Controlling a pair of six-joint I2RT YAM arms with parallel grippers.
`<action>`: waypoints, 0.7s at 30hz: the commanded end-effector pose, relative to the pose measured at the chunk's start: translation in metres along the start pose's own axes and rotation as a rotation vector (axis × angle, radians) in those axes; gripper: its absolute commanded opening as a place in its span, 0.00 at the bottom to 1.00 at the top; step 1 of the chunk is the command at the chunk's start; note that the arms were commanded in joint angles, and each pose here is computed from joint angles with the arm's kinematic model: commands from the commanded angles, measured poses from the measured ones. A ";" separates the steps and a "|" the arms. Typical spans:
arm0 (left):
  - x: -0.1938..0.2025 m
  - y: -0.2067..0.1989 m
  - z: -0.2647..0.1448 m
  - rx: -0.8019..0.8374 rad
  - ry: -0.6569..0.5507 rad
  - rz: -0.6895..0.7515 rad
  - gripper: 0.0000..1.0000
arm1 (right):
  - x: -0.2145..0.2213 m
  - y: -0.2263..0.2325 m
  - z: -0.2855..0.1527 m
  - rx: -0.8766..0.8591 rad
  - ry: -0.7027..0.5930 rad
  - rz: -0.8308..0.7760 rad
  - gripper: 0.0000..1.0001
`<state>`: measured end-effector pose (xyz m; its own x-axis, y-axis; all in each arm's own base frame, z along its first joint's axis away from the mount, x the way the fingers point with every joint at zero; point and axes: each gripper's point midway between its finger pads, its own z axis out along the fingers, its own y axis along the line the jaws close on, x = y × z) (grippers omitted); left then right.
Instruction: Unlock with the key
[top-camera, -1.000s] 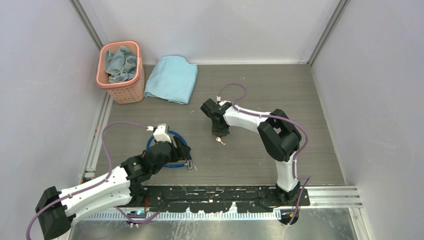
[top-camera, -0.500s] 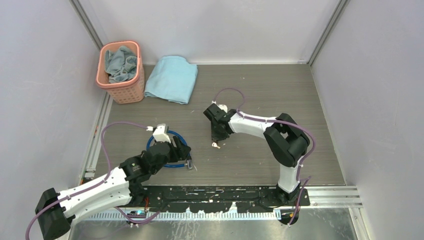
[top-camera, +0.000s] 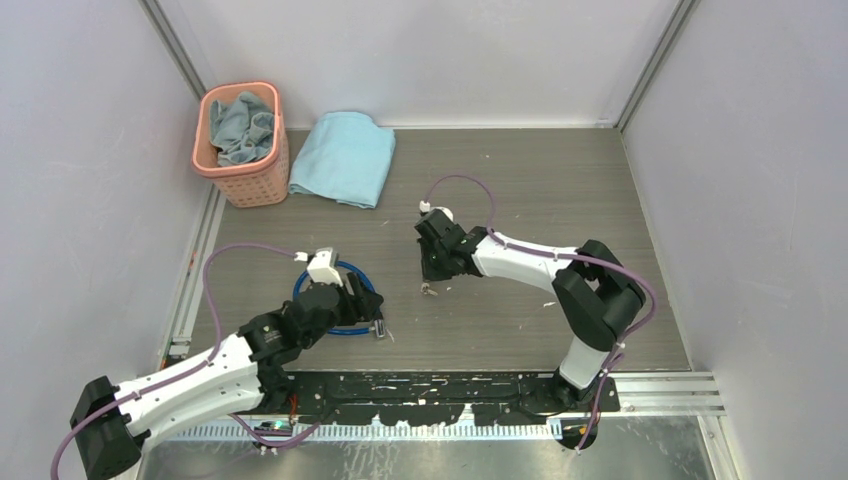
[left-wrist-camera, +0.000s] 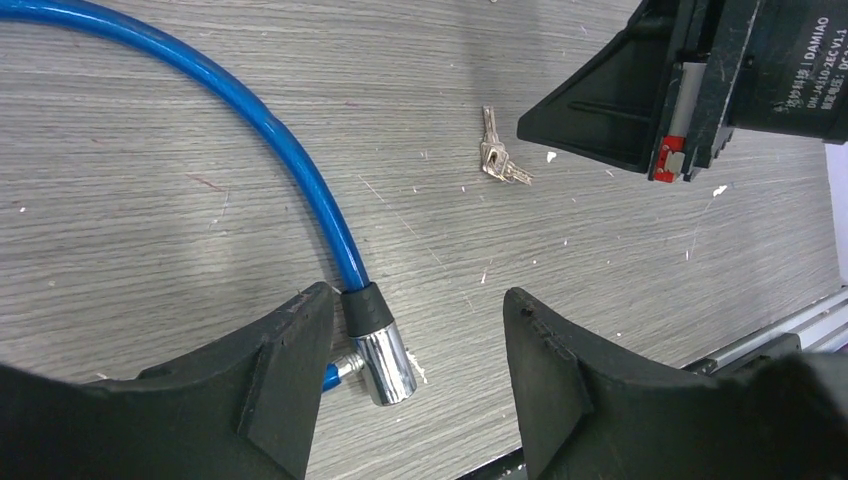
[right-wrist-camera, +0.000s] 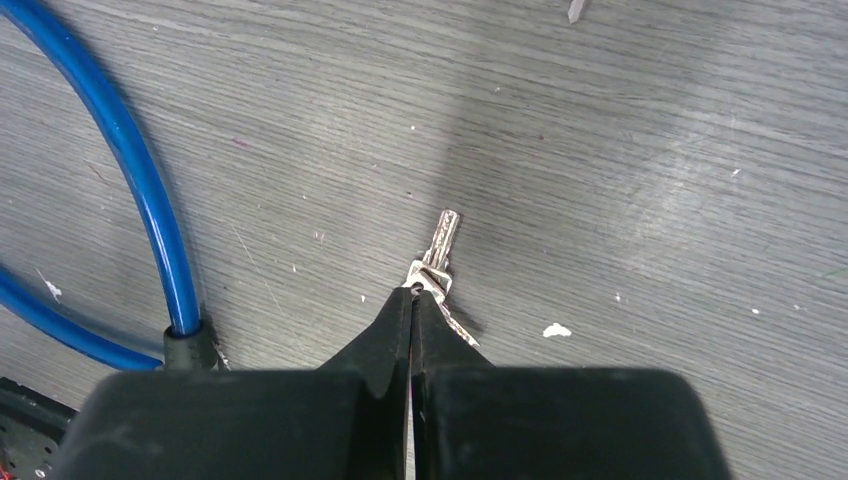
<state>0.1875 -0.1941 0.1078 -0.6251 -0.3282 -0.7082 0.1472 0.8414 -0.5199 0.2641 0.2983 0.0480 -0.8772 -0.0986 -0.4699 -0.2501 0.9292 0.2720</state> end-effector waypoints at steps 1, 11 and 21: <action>-0.021 -0.020 -0.002 0.035 -0.033 0.005 0.64 | -0.021 0.012 -0.024 -0.052 -0.104 -0.012 0.01; -0.024 -0.020 0.002 -0.009 0.004 0.059 0.63 | 0.015 0.006 -0.019 0.091 0.012 -0.165 0.63; -0.023 -0.013 -0.008 -0.007 0.004 0.049 0.63 | 0.025 0.009 0.005 0.032 0.048 -0.371 0.74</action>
<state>0.1923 -0.1936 0.1203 -0.6378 -0.2667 -0.7225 0.1595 0.8720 -0.4627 0.2304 0.2968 0.0379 -0.8063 -0.3708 -0.4609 -0.4605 0.8825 0.0956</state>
